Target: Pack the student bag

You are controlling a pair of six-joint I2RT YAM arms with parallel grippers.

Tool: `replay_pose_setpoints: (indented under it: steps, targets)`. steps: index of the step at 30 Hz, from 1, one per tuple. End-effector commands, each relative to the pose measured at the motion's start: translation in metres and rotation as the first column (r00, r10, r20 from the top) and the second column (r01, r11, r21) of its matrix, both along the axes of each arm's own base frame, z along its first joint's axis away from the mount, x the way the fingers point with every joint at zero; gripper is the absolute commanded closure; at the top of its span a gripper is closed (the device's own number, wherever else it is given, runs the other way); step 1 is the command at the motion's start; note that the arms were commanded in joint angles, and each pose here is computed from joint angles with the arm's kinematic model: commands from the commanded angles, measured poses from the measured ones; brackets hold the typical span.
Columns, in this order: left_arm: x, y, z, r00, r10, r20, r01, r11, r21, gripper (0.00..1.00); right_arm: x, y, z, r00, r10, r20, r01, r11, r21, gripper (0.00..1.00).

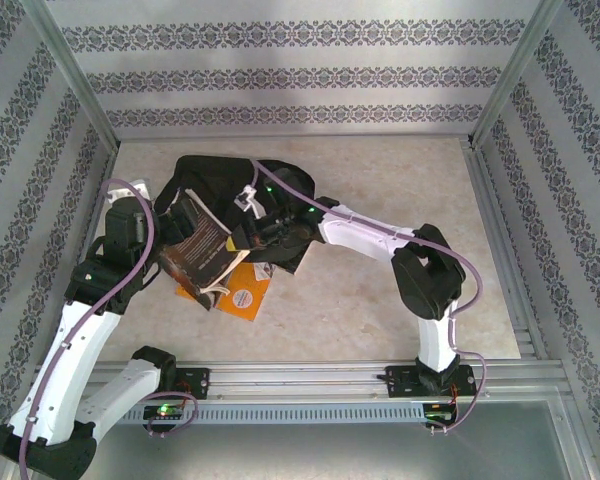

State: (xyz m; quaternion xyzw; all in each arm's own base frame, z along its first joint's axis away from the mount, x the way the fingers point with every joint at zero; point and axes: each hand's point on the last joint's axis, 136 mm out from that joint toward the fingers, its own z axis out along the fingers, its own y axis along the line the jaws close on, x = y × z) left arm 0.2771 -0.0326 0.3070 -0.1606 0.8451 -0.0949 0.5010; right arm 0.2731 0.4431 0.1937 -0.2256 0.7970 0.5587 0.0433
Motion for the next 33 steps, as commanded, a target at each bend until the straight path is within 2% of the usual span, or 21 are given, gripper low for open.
replay_pose_setpoints:
  steps: [1,10,15,19,24,29,33]
  targets:
    - [0.001,-0.007,0.029,0.995,-0.052,0.085,0.054,0.998,-0.014,0.15,0.021,-0.008,0.066,0.996,-0.081,0.049,0.071,0.980,0.186,1.00]
    - [-0.004,0.010,0.027,0.997,0.066,0.035,-0.064,0.997,-0.040,0.09,0.048,-0.056,0.123,0.975,-0.222,0.030,0.201,0.926,0.320,1.00]
    - [-0.002,0.003,0.038,0.998,0.045,0.053,-0.041,0.996,-0.080,0.07,0.043,-0.072,0.159,0.969,-0.241,0.051,0.203,0.899,0.388,1.00]
    - [0.007,-0.007,0.045,0.994,-0.001,0.105,0.011,0.995,-0.100,0.02,0.036,-0.080,0.178,0.969,-0.238,0.067,0.189,0.889,0.418,1.00]
    - [0.027,-0.042,0.048,0.965,-0.149,0.215,0.186,0.968,-0.166,0.00,0.028,-0.084,0.185,0.974,-0.219,0.055,0.172,0.876,0.450,1.00]
    - [0.043,-0.059,0.039,0.955,-0.188,0.229,0.242,0.941,-0.237,0.00,0.022,-0.089,0.192,0.979,-0.203,0.032,0.161,0.852,0.498,1.00]
    - [0.052,-0.066,0.043,0.936,-0.197,0.292,0.287,0.908,-0.306,0.00,0.018,-0.092,0.195,0.980,-0.199,0.018,0.160,0.833,0.530,1.00]
